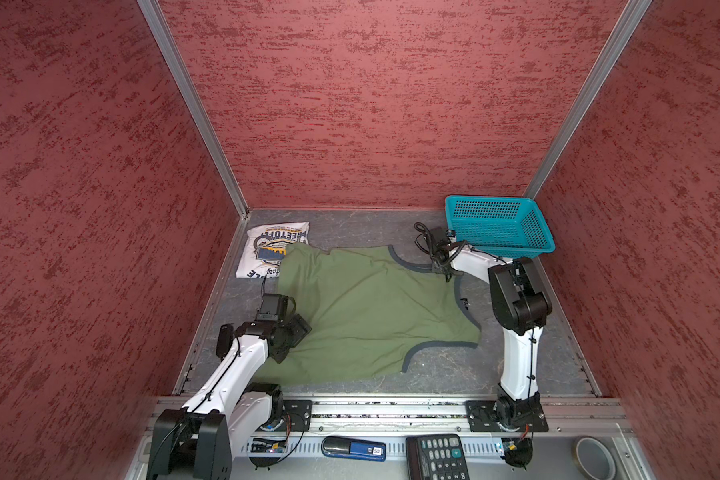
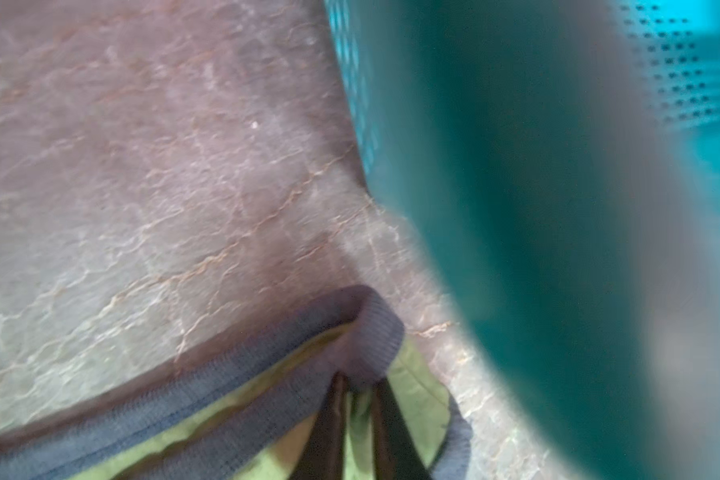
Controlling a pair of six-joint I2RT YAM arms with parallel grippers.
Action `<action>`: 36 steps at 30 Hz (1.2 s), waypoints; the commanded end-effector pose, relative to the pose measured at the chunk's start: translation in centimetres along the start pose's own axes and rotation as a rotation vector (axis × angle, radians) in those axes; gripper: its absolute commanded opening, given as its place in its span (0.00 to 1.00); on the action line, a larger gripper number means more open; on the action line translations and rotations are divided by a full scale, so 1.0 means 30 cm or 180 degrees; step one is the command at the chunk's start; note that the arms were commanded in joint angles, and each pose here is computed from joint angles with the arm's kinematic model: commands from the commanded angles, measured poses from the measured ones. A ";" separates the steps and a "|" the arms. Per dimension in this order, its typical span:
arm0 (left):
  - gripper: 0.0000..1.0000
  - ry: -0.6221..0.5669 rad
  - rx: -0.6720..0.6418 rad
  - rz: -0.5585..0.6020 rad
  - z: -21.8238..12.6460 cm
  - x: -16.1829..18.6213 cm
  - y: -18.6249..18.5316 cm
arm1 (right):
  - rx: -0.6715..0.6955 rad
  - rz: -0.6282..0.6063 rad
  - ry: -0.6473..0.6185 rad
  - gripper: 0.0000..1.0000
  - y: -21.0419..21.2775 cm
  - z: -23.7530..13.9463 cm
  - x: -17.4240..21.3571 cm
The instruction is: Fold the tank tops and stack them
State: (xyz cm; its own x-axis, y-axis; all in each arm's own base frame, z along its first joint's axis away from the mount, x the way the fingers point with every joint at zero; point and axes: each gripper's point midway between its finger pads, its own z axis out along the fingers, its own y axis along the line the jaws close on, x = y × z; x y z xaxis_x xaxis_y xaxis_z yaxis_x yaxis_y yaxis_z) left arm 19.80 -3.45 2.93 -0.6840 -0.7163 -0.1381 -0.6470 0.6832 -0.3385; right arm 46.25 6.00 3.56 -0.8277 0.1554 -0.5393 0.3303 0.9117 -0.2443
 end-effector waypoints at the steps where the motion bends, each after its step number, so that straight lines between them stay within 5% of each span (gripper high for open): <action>1: 0.86 0.0032 -0.0201 -0.0018 0.007 0.018 0.060 | 0.0190 0.0066 -0.0159 0.07 -0.037 -0.018 -0.043; 16: 0.87 0.0041 -0.0173 -0.0020 0.008 0.018 0.055 | 0.0274 0.0263 -0.0305 0.05 -0.108 -0.045 -0.073; 22: 0.88 0.0084 0.0225 0.0227 -0.022 0.004 -0.057 | -0.0001 0.0262 -0.0328 0.38 -0.090 -0.097 -0.081; 29: 0.91 -0.0411 0.0487 0.0684 -0.208 -0.145 -0.294 | -0.0491 0.0236 -0.0437 0.52 -0.065 -0.253 -0.081; 36: 0.91 -0.0937 0.0375 0.0653 -0.315 -0.450 -0.501 | -0.1444 0.0276 -0.0591 0.54 0.052 -0.419 -0.104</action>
State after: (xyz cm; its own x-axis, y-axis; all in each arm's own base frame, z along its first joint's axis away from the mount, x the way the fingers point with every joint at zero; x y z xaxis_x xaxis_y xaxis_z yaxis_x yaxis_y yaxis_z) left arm 33.16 -4.91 18.12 -0.6850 -0.5971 -0.4175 -0.4206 0.7920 -0.4426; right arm 43.26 8.76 13.94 -0.7072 0.1925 -0.6803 0.2358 0.9714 0.0297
